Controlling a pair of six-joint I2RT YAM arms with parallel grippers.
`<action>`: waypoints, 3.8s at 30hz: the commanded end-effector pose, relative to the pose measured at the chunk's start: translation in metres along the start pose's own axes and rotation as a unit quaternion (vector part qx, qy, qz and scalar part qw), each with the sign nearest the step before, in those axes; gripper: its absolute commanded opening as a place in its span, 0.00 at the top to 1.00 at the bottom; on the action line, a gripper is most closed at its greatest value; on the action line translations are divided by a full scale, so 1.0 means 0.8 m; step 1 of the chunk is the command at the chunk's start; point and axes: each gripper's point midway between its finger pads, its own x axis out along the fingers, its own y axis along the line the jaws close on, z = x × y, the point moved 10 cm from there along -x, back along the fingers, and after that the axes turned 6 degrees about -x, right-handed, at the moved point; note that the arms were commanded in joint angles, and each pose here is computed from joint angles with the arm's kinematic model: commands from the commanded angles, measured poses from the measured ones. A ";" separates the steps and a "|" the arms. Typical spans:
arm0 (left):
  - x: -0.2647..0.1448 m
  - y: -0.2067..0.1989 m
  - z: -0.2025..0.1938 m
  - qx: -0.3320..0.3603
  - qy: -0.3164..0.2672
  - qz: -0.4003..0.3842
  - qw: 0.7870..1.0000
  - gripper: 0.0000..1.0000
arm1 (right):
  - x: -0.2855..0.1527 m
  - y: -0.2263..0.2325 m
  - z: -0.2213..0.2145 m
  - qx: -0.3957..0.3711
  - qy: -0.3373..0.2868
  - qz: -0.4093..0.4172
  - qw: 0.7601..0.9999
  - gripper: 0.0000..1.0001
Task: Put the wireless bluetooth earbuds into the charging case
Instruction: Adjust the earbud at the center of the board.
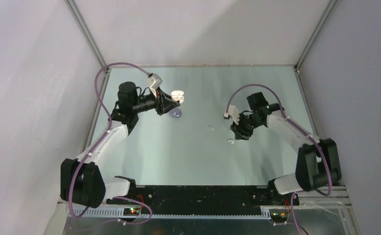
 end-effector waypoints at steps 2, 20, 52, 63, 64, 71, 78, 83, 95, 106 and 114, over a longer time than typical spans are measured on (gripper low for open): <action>-0.004 -0.003 0.024 0.039 -0.009 -0.004 0.999 1.00 | 0.012 0.012 -0.013 -0.282 -0.056 -0.031 0.957 0.57; -0.010 -0.004 0.028 0.059 0.008 0.005 0.998 1.00 | 0.064 0.005 -0.030 -0.377 -0.026 -0.008 0.926 0.53; -0.007 0.012 0.017 0.107 0.032 -0.011 0.994 1.00 | 0.008 0.013 0.009 -0.219 -0.003 0.046 0.975 0.88; -0.013 0.018 0.001 0.222 0.094 -0.062 0.969 1.00 | -0.017 0.023 0.043 -0.025 0.028 0.182 0.983 0.90; -0.013 0.018 0.000 0.226 0.096 -0.063 0.967 1.00 | -0.020 0.022 0.047 -0.015 0.030 0.191 0.981 0.91; -0.023 0.009 -0.003 0.236 0.104 -0.059 0.964 1.00 | 0.011 0.001 0.033 0.097 0.142 0.294 0.940 0.93; -0.033 0.002 -0.009 0.234 0.108 -0.038 0.966 1.00 | 0.051 -0.023 0.003 0.149 0.260 0.312 0.902 0.95; -0.036 -0.002 -0.010 0.228 0.109 -0.031 0.967 1.00 | 0.065 -0.036 -0.008 0.187 0.302 0.308 0.883 0.95; -0.038 -0.005 -0.005 0.223 0.108 -0.031 0.968 1.00 | 0.097 -0.062 -0.021 0.230 0.355 0.270 0.865 0.86; -0.038 -0.010 -0.003 0.219 0.104 -0.032 0.970 1.00 | 0.095 -0.103 -0.011 0.269 0.316 0.209 0.886 0.57; -0.037 -0.012 0.001 0.217 0.109 -0.033 0.970 1.00 | 0.069 -0.131 -0.006 0.274 0.273 0.155 0.909 0.54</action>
